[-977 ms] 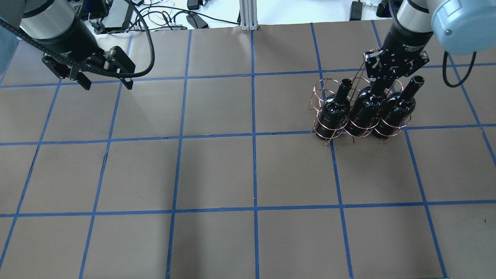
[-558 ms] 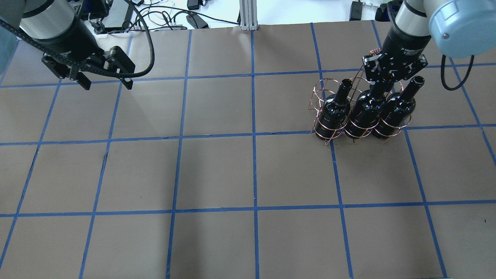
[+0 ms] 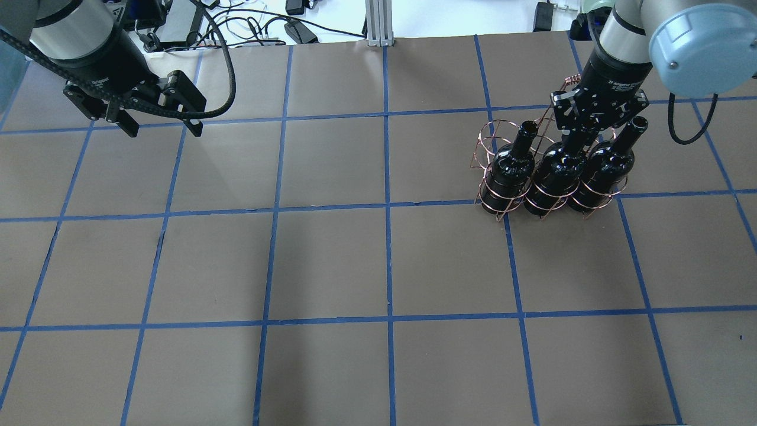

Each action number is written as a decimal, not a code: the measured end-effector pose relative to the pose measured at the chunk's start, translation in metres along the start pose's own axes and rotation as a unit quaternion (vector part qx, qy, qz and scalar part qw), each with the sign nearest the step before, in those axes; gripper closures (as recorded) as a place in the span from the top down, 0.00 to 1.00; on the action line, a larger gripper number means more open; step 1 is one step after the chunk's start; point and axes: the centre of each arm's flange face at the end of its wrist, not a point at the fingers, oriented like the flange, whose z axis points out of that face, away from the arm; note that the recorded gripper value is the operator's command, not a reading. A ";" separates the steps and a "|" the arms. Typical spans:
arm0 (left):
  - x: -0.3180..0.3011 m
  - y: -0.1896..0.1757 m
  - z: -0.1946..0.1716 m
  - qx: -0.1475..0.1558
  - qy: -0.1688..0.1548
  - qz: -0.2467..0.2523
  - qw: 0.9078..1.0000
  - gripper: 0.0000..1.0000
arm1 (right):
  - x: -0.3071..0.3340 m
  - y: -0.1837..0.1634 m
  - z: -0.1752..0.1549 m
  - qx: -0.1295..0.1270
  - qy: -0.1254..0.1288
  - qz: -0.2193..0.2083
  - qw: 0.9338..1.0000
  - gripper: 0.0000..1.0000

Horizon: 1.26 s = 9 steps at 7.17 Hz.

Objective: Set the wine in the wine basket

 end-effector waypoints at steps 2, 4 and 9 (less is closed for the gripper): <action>0.000 0.000 0.000 0.000 0.000 0.000 1.000 1.00 | 0.000 0.001 -0.013 0.012 0.003 0.001 1.000 1.00; 0.000 0.000 0.000 0.000 0.001 0.001 1.000 1.00 | 0.000 0.015 -0.048 0.024 0.005 0.002 1.000 1.00; 0.001 0.008 -0.010 0.004 -0.001 0.000 1.000 1.00 | -0.079 0.100 -0.113 0.023 0.001 0.008 1.000 1.00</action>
